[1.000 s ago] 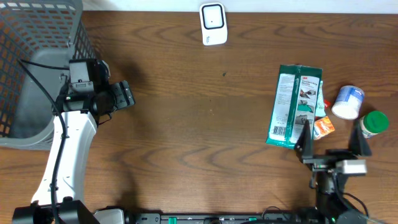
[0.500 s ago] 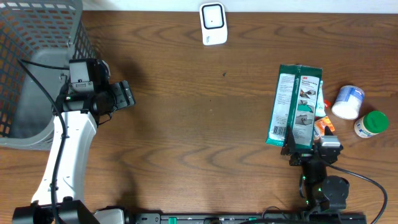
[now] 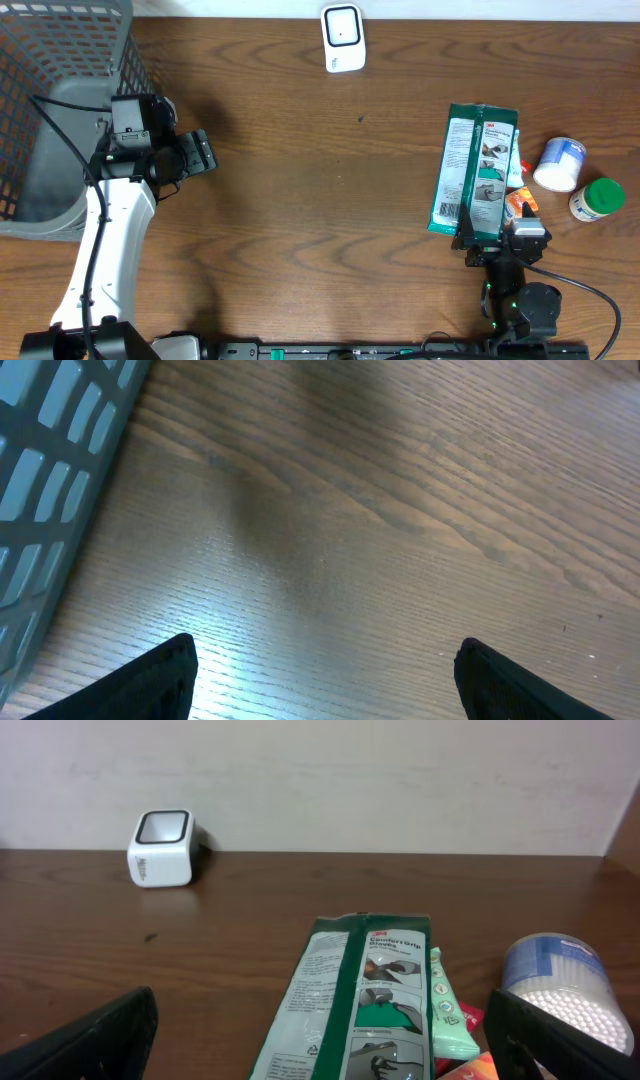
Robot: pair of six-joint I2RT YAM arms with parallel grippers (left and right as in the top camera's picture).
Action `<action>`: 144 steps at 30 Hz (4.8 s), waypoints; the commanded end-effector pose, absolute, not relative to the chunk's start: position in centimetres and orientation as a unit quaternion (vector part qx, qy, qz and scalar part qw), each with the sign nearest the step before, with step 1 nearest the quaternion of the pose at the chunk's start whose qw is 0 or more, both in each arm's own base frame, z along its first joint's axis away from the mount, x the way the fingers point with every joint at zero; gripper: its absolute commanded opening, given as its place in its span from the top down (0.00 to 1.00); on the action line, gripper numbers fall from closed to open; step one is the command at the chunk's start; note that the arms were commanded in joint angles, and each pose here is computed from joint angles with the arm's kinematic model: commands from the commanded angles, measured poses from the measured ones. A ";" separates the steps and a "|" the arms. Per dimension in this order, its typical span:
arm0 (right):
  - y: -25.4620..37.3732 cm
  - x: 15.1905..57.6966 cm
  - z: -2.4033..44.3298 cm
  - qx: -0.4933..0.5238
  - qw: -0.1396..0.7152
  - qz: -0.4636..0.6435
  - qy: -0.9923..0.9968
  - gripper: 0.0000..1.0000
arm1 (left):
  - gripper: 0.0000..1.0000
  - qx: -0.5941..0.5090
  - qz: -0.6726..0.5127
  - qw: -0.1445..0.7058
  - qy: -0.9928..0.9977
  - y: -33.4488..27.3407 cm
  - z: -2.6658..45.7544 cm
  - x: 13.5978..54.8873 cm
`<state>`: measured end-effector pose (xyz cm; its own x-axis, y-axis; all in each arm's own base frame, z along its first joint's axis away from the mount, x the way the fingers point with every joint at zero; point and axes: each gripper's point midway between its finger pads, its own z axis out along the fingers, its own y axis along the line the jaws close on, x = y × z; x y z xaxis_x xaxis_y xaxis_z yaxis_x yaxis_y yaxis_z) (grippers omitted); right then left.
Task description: Scan the item barcode
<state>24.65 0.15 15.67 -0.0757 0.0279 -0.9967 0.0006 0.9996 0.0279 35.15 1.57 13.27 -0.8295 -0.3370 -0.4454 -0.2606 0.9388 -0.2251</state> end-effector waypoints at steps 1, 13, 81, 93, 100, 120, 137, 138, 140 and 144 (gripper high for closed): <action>0.0 24.6 15.6 0.006 0.680 0.003 0.733 0.01 | 0.16 -0.161 -0.075 0.243 0.953 1.7 13.1 35.0; 0.0 24.6 15.6 0.006 0.680 0.003 0.733 0.01 | 0.16 -0.161 -0.075 0.250 0.952 1.7 13.5 35.0; 0.0 24.6 15.7 0.006 0.680 0.003 0.733 0.01 | 0.16 -0.115 -0.140 0.790 0.586 1.1 24.5 23.6; 0.0 24.6 15.7 0.006 0.680 0.003 0.733 0.01 | 0.16 -0.067 -0.094 0.664 0.739 -0.5 15.0 24.5; 0.0 24.6 15.7 0.006 0.680 0.003 0.733 0.01 | 0.16 -0.021 -0.069 0.663 0.745 -1.1 14.7 24.5; 0.0 24.6 15.7 0.006 0.680 0.003 0.733 0.01 | 0.16 0.025 -0.025 0.655 0.754 -1.0 14.0 24.4; 0.0 24.6 15.7 0.006 0.680 0.003 0.733 0.01 | 0.16 0.025 -0.025 0.655 0.754 -1.0 14.0 24.4; 0.0 24.6 15.7 0.006 0.680 0.003 0.733 0.01 | 0.16 0.025 -0.025 0.655 0.754 -1.0 14.0 24.4; 0.0 24.6 15.7 0.006 0.680 0.003 0.733 0.01 | 0.16 0.025 -0.025 0.655 0.754 -1.0 14.0 24.4; 0.0 24.6 15.6 0.006 0.680 0.003 0.733 0.01 | 0.16 0.025 -0.025 0.655 0.754 -1.0 14.0 24.4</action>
